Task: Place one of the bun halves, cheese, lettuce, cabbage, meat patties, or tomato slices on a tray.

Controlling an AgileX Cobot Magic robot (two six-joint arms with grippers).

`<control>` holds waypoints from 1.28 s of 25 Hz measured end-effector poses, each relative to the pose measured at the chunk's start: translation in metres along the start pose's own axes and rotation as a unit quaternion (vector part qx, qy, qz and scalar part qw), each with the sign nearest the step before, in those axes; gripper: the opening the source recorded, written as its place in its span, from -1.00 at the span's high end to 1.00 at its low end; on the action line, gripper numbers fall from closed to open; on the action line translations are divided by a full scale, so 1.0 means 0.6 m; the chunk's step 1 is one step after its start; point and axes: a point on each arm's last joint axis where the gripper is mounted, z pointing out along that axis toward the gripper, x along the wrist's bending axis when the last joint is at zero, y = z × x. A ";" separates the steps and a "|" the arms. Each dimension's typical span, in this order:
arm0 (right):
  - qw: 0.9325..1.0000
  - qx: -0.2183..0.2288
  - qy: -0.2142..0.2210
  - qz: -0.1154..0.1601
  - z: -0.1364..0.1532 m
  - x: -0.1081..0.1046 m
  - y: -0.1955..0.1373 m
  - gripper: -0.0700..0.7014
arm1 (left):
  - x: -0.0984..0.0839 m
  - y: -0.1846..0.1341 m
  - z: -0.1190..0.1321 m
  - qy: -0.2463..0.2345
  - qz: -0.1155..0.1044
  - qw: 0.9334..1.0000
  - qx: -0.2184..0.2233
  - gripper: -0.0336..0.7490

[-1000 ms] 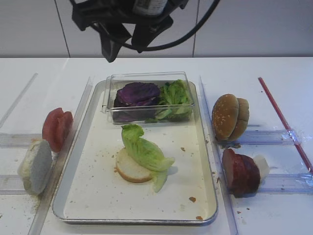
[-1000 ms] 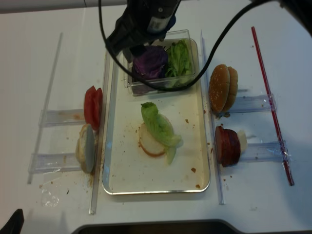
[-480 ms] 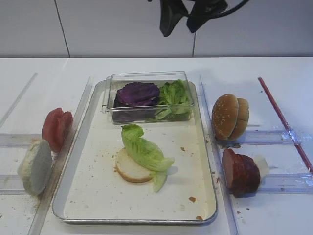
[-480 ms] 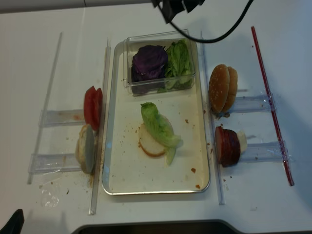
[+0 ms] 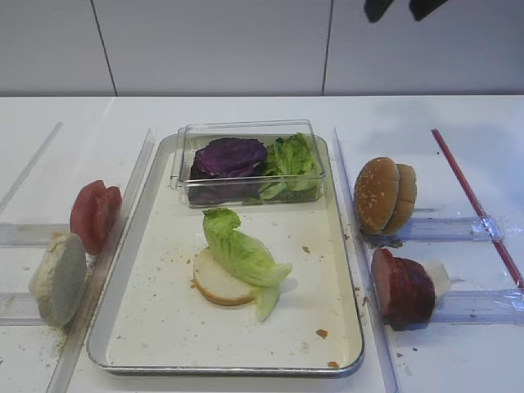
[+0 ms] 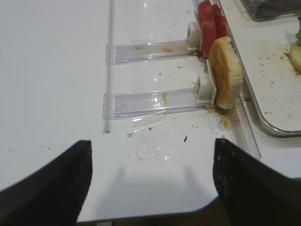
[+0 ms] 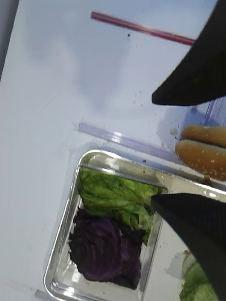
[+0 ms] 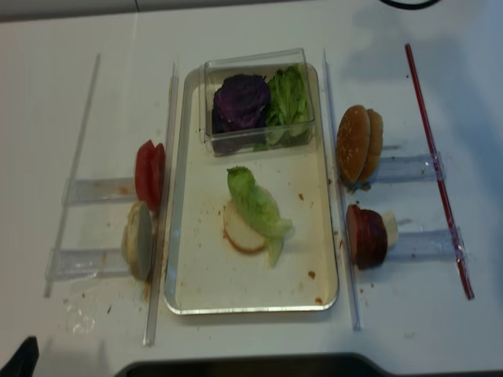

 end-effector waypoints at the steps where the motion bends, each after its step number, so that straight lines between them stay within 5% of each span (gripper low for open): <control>1: 1.000 0.001 -0.005 0.007 -0.002 -0.011 -0.004 -0.28 | 0.000 0.000 0.000 0.000 0.000 1.000 0.000 -0.34; 16: 0.992 0.053 -0.065 0.096 -0.058 -0.129 -0.139 -0.28 | 0.000 0.000 0.000 0.000 0.000 1.000 0.000 -0.34; 32: 0.991 0.022 -0.073 0.107 -0.125 -0.087 -0.294 -0.28 | 0.000 0.000 0.000 0.000 0.000 1.000 0.000 -0.34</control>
